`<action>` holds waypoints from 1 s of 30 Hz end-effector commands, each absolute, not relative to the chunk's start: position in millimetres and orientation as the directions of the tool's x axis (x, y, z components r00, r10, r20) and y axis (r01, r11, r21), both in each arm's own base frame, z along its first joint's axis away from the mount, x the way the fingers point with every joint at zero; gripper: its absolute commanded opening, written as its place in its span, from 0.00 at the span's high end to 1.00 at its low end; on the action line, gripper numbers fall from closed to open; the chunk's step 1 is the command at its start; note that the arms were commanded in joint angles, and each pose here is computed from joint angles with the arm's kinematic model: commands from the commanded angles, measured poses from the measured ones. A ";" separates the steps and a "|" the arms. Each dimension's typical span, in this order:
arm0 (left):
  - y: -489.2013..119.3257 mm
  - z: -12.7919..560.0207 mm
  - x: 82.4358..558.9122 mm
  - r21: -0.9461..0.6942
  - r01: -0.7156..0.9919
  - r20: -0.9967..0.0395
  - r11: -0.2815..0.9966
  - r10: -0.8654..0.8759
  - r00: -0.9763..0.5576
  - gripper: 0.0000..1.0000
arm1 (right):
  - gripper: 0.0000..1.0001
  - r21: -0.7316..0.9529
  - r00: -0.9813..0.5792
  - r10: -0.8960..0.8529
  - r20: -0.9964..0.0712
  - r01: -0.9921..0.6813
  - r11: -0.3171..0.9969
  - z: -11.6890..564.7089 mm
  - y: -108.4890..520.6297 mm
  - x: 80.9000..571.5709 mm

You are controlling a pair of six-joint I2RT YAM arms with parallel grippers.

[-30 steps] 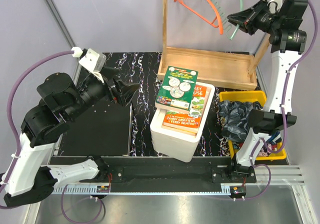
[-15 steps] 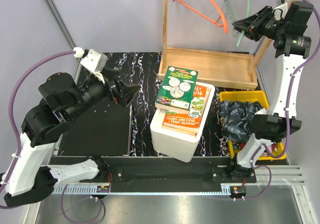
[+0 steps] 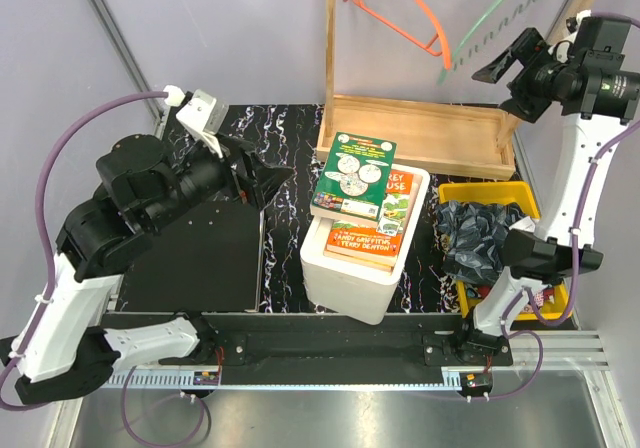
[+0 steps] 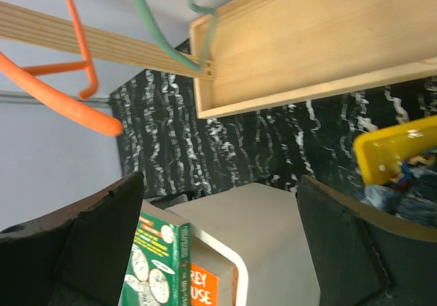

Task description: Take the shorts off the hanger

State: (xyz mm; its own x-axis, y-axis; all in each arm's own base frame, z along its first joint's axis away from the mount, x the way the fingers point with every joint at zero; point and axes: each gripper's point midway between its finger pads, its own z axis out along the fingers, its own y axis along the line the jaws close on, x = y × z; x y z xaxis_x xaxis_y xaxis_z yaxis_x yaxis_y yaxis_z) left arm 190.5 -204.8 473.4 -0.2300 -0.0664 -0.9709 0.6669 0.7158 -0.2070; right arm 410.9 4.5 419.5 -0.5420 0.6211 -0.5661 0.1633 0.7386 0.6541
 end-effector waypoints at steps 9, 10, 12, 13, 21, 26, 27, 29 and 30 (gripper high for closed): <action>-212.4 506.0 206.9 -0.369 0.611 -0.929 0.700 -0.299 -0.219 0.01 | 0.00 0.473 -0.566 0.535 -0.627 0.269 0.839 403.4 -1.5 287.9; -211.5 508.6 207.8 -0.382 0.604 -0.923 0.699 -0.319 -0.215 0.01 | 0.00 0.473 -0.573 0.538 -0.618 0.275 0.837 399.4 0.0 282.0; -205.8 513.6 209.9 -0.421 0.579 -0.904 0.698 -0.375 -0.205 0.01 | 0.00 0.471 -0.567 0.541 -0.621 0.281 0.836 395.6 3.2 264.1; -202.5 517.5 208.1 -0.446 0.572 -0.890 0.689 -0.407 -0.204 0.01 | 0.00 0.474 -0.559 0.540 -0.629 0.275 0.836 397.0 4.9 258.3; -202.8 516.1 206.5 -0.567 0.540 -0.813 0.622 -0.525 -0.250 0.01 | 0.00 0.543 -0.561 0.539 -0.628 0.180 0.820 399.2 35.0 208.8; -198.3 507.8 202.4 -0.612 0.515 -0.782 0.600 -0.558 -0.278 0.01 | 0.00 0.585 -0.551 0.559 -0.619 0.151 0.797 396.0 45.2 198.4; -197.3 506.2 202.0 -0.616 0.511 -0.779 0.600 -0.561 -0.280 0.01 | 0.00 0.592 -0.555 0.559 -0.616 0.142 0.793 396.9 47.8 196.8; -192.8 504.8 198.1 -0.625 0.508 -0.771 0.593 -0.572 -0.280 0.01 | 0.00 0.592 -0.555 0.554 -0.621 0.131 0.795 398.5 48.8 196.1; -191.1 504.5 196.8 -0.626 0.507 -0.769 0.592 -0.575 -0.279 0.01 | 0.00 0.594 -0.557 0.550 -0.622 0.122 0.795 399.2 50.1 196.0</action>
State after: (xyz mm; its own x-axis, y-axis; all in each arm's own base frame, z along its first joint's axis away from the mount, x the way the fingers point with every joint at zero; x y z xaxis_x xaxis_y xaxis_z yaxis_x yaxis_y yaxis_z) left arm 200.8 -202.8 487.1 -0.3177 -0.4920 -0.8106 0.5101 0.6320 -0.5835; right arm 198.8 40.4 399.4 -0.5255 0.5501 -0.6490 0.1523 0.8113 0.5644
